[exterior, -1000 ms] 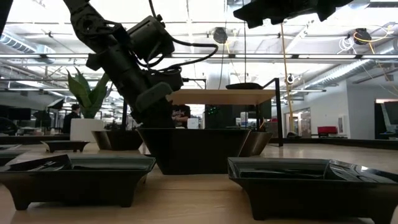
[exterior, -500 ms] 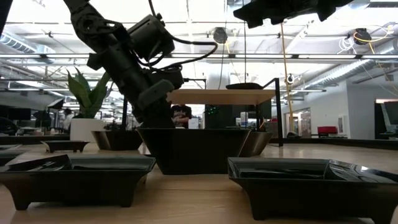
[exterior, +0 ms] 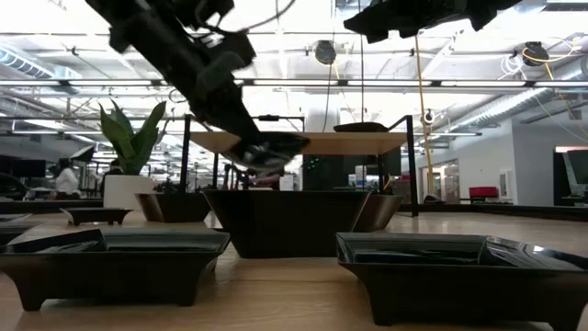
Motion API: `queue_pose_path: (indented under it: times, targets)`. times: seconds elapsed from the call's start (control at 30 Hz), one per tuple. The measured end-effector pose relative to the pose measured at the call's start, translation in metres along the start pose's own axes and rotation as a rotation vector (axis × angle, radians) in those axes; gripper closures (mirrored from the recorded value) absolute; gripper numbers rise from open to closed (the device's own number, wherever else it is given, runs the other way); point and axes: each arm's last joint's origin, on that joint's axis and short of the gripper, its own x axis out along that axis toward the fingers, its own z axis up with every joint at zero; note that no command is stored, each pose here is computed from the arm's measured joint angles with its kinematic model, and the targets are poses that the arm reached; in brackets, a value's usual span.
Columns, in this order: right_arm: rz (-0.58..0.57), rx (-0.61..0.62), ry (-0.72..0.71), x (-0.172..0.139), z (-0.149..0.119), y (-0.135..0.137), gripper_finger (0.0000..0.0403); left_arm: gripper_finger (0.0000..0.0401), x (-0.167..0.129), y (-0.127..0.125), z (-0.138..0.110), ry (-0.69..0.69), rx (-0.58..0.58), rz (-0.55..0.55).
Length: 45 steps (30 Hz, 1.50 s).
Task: Pick & Place Mini shaped plates
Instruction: Stack the black leaf-shaped plate on top of the other black leaf-shaped plates on the shelf
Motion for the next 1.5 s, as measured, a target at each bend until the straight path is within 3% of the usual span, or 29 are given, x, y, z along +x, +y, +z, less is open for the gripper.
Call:
queue_pose_path:
  times: [0.17,0.33,0.5,0.73,0.97,1.27,1.5]
  targets:
    - [-0.171,-0.01,0.09,0.004,-0.002,0.0,0.0268,0.0397,-0.025,0.001,0.01,-0.082,0.033,0.122]
    - [-0.212,-0.057,0.115,0.012,0.0,0.007,0.0268,0.0398,-0.043,-0.008,0.032,-0.06,0.189,0.259]
    - [-0.274,-0.074,0.133,0.022,0.002,0.016,0.0268,0.0398,-0.052,-0.017,0.065,-0.065,0.267,0.375]
    - [-0.344,-0.11,0.211,0.037,-0.006,0.021,0.0268,0.0398,-0.049,-0.036,0.1,-0.083,0.437,0.379]
    - [-0.349,-0.086,0.192,0.038,-0.005,0.021,0.027,0.0399,-0.032,-0.044,0.106,-0.042,0.563,0.417]
    - [-0.346,-0.072,0.185,0.04,-0.006,0.021,0.0271,0.0397,-0.031,-0.05,0.108,-0.073,0.556,0.402]
    - [-0.282,-0.088,0.14,0.042,-0.001,0.028,0.0271,0.0397,-0.032,-0.054,0.109,-0.091,0.584,0.382]
